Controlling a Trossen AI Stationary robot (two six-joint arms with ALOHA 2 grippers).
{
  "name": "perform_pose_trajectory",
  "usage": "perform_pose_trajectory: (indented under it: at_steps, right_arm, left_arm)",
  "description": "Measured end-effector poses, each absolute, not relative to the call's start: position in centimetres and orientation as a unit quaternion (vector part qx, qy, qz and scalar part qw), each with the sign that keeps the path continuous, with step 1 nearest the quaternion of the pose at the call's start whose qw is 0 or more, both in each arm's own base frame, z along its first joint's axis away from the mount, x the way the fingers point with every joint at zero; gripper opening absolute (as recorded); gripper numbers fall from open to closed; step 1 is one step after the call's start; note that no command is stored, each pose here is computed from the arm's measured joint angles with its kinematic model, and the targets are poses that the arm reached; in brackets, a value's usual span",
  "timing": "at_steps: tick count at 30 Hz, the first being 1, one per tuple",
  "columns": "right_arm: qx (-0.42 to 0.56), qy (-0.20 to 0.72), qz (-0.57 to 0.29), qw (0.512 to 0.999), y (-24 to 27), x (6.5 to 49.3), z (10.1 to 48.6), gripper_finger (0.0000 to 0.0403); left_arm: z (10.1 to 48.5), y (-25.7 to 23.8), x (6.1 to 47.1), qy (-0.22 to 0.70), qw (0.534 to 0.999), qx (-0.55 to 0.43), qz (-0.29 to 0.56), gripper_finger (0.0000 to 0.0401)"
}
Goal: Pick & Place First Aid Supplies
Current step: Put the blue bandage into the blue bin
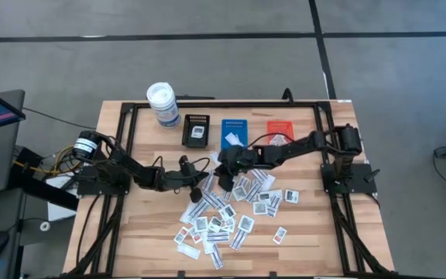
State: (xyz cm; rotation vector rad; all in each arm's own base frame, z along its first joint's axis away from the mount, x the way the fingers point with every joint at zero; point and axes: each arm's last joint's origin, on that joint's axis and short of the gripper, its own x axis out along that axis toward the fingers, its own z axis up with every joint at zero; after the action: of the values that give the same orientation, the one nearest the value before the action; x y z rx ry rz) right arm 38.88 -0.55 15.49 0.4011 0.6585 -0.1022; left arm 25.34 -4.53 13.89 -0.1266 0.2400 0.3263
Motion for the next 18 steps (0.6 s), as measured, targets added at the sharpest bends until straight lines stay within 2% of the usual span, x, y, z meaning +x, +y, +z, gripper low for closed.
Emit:
perform_pose_trajectory:
  at_steps: [18]
  right_arm:
    - [0.227,0.325,-0.058,0.916,-1.40,38.77,15.44,0.0083]
  left_arm:
    - [14.29,-4.57,25.44,0.100,0.980,-0.070,0.160,0.0005]
